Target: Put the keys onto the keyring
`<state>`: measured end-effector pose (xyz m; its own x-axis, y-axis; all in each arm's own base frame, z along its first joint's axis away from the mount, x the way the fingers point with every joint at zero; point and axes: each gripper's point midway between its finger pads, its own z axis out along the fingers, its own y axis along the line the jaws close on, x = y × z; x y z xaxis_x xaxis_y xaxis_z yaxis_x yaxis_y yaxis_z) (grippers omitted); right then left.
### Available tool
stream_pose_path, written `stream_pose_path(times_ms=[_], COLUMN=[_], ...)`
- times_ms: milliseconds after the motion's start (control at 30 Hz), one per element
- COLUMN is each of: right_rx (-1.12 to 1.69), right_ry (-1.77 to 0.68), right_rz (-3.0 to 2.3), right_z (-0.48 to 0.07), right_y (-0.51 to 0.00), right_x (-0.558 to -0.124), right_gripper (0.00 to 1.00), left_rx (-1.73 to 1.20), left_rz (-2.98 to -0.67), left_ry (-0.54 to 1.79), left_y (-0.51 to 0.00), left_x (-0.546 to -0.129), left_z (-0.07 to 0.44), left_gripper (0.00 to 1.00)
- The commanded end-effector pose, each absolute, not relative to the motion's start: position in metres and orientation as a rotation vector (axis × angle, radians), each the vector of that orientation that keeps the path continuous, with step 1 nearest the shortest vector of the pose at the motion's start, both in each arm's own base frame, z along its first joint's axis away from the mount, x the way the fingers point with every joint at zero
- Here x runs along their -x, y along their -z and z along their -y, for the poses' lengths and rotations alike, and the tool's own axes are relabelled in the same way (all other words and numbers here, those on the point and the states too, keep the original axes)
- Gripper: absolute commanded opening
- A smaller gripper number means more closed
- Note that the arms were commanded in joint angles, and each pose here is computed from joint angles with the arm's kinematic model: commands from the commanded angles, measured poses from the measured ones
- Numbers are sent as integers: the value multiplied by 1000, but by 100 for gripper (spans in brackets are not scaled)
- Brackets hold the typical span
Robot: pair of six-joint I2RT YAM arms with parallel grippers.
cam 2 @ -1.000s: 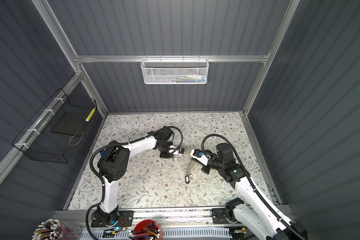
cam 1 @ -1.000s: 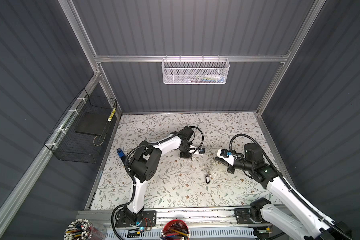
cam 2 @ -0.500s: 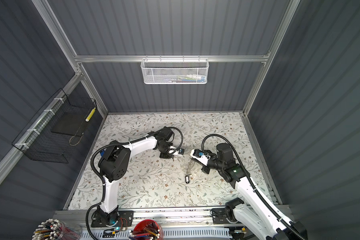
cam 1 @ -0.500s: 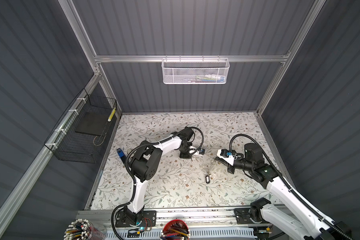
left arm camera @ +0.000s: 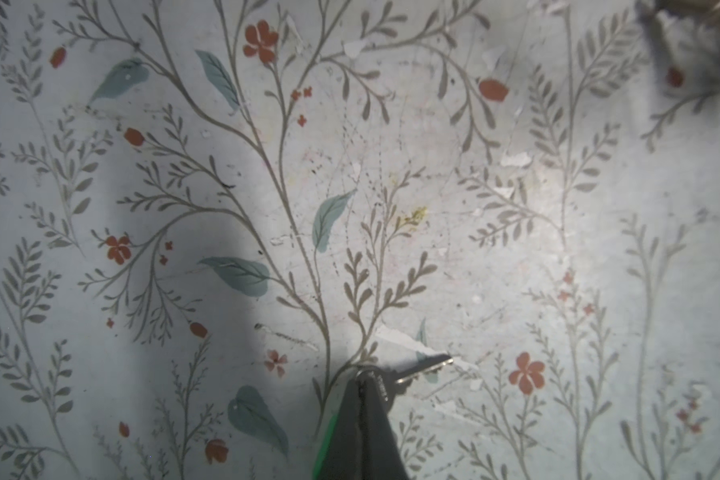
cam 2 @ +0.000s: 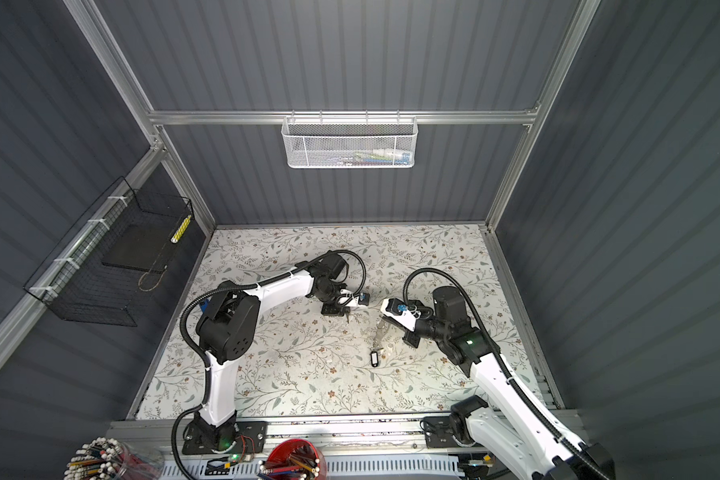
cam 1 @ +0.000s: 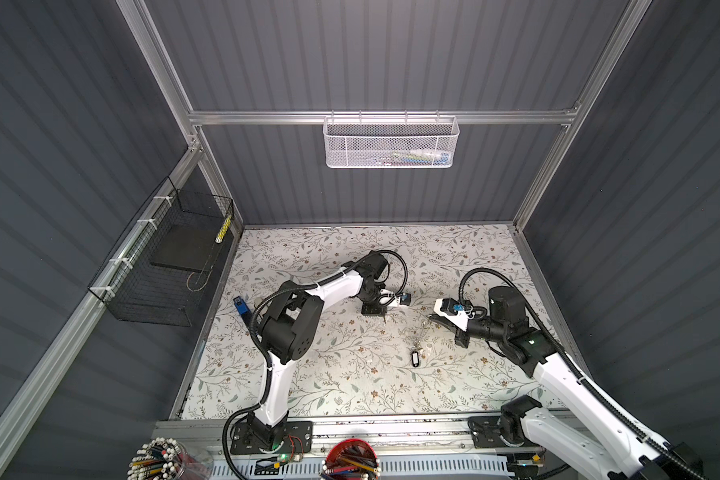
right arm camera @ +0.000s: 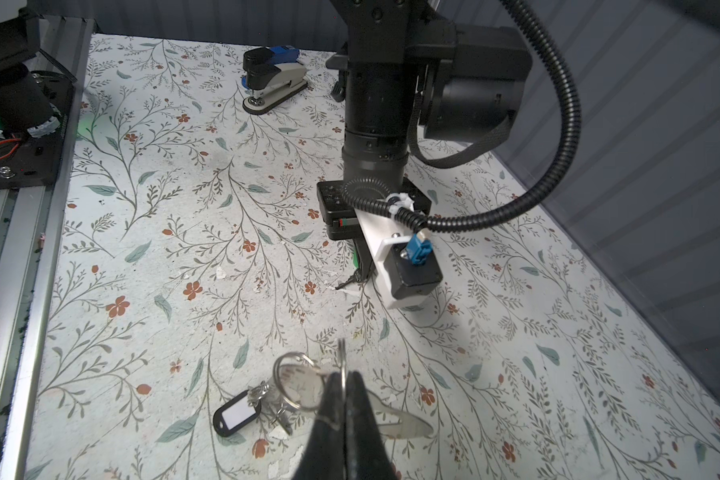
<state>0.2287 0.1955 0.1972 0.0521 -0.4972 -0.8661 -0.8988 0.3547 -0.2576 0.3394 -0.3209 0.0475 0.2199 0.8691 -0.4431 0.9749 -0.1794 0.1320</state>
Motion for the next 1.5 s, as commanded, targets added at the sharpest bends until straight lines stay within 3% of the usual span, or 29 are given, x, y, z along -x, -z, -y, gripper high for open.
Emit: stream_pose_path(times_ms=[0, 400, 533, 1033, 1467], right_rx=[1272, 1243, 1265, 1245, 1268], right_ry=[-487, -700, -725, -679, -560], right_rz=[-1539, -1626, -1647, -1717, -1653], right_z=[-199, -215, -223, -222, -229], right_y=[-220, -224, -220, -225, -239], right_x=[-229, -220, -214, -217, -229], right_gripper=[0, 0, 0, 0, 0], left_rx=[-1841, -1200, -1085, -1194, -1258], left_rz=[-1746, -2010, -1976, -1495, -1353], left_ry=[565, 1020, 1175, 1303, 1314], left_y=[-107, -180, -200, -265, -287], left_x=[-351, -347, -336, -281, -251], left_z=[327, 331, 335, 329, 336], left_gripper=[0, 0, 0, 0, 0])
